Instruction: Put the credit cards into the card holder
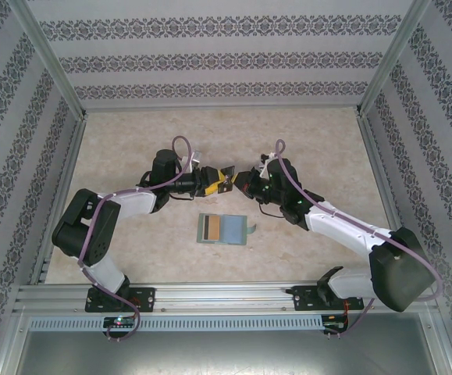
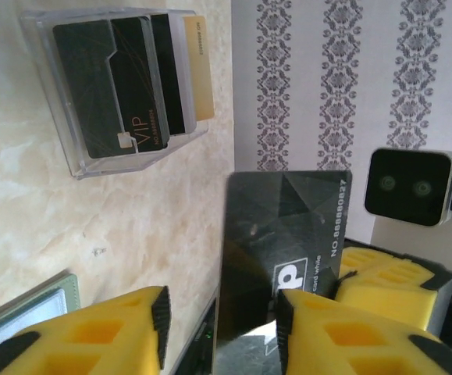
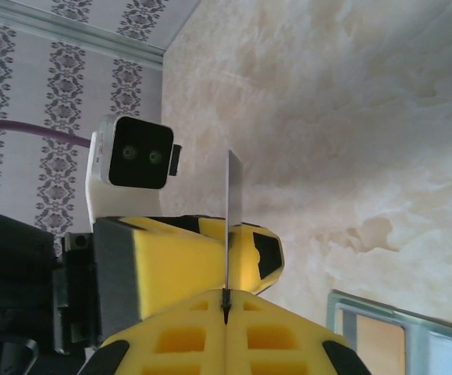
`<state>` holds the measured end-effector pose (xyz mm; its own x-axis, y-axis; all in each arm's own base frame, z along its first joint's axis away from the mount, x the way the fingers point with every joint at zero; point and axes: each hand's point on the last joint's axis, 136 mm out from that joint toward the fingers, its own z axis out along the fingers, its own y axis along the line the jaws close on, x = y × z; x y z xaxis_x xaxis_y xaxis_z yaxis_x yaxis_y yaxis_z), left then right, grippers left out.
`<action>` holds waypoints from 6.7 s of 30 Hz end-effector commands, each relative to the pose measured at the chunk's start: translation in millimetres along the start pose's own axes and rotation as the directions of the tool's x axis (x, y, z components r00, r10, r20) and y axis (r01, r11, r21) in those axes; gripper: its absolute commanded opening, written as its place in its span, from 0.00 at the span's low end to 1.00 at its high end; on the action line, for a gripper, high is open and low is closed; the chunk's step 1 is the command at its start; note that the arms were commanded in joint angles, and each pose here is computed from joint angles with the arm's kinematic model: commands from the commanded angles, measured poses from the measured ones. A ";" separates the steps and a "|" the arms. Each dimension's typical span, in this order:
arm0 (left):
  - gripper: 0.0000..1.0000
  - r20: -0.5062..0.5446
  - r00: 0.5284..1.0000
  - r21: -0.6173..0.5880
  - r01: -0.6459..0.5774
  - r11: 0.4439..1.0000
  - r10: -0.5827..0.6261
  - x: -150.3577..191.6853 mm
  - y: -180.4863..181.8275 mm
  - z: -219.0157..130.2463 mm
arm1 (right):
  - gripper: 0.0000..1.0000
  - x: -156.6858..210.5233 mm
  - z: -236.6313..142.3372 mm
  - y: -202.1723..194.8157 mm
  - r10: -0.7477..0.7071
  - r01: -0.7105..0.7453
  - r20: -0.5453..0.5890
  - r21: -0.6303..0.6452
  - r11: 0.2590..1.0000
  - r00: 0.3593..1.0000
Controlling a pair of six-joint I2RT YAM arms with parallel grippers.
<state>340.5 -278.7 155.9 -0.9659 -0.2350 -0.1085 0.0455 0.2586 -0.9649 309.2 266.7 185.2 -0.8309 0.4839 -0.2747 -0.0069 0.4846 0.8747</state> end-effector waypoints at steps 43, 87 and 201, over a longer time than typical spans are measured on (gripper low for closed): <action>0.00 -0.007 0.994 -0.407 -0.099 0.908 0.105 92.1 104.3 -22.6 | 0.18 92.2 -7.6 -168.3 -0.085 0.310 -0.369 0.611 0.728 0.926; 0.00 -0.004 0.999 -0.368 -0.039 0.929 0.040 108.6 109.2 -4.3 | 0.18 99.0 -10.9 -196.9 -0.051 0.317 -0.382 0.676 0.665 0.923; 0.67 0.016 1.000 -0.439 0.022 0.898 -0.016 -49.4 71.3 99.9 | 0.37 -117.9 4.7 -149.0 -0.299 0.579 -0.496 0.709 0.403 0.815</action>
<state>411.7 -338.5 68.9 -0.9602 -0.2435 -0.1372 -0.0597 0.6582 -0.7504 410.4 144.7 86.7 -0.9462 -0.0713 -0.3158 -0.0608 0.9972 -0.0428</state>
